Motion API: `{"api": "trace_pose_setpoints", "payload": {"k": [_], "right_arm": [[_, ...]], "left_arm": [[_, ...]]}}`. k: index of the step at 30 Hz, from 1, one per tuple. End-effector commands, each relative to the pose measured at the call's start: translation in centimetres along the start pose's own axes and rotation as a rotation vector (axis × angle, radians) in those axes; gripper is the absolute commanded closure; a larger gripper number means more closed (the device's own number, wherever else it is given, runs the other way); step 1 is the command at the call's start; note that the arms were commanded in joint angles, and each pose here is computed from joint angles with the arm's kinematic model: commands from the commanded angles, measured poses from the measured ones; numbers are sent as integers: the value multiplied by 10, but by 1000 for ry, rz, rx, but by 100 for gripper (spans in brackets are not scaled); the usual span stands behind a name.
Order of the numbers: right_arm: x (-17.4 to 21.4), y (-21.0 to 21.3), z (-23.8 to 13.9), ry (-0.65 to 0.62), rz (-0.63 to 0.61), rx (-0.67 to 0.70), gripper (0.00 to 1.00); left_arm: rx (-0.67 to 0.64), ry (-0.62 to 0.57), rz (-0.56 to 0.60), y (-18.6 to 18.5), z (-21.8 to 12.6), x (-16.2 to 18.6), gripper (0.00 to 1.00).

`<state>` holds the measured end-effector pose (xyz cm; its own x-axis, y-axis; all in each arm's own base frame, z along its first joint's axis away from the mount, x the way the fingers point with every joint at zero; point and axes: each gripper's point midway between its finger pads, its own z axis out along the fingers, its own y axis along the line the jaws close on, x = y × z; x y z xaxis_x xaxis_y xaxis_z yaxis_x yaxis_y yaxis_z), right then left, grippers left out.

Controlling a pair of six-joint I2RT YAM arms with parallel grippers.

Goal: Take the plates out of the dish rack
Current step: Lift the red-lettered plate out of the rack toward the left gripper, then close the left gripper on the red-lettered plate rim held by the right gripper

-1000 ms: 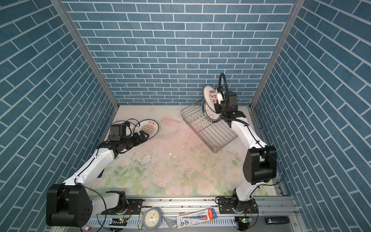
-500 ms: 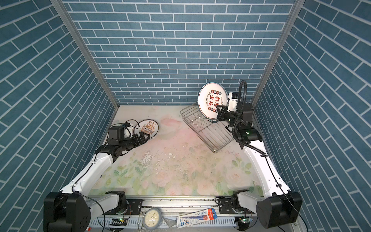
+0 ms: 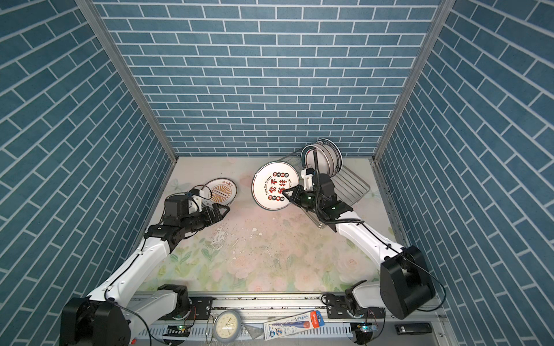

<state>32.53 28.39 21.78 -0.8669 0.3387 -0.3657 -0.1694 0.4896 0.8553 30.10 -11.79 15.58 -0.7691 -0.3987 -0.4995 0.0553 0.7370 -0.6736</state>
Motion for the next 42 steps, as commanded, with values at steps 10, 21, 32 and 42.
{"api": "trace_pose_setpoints", "payload": {"k": [10, 21, 32, 42], "right_arm": [[27, 25, 54, 79, 95, -150, 100], [57, 46, 87, 153, 94, -223, 100], [69, 52, 98, 173, 130, -287, 100], [72, 54, 105, 192, 124, -300, 100]], "left_arm": [[179, 7, -28, -26, 12, 4, 4], [205, 2, -38, -30, 20, 0, 12], [235, 8, -41, -35, 23, -3, 42], [240, 23, -61, -32, 24, 3, 68]]}}
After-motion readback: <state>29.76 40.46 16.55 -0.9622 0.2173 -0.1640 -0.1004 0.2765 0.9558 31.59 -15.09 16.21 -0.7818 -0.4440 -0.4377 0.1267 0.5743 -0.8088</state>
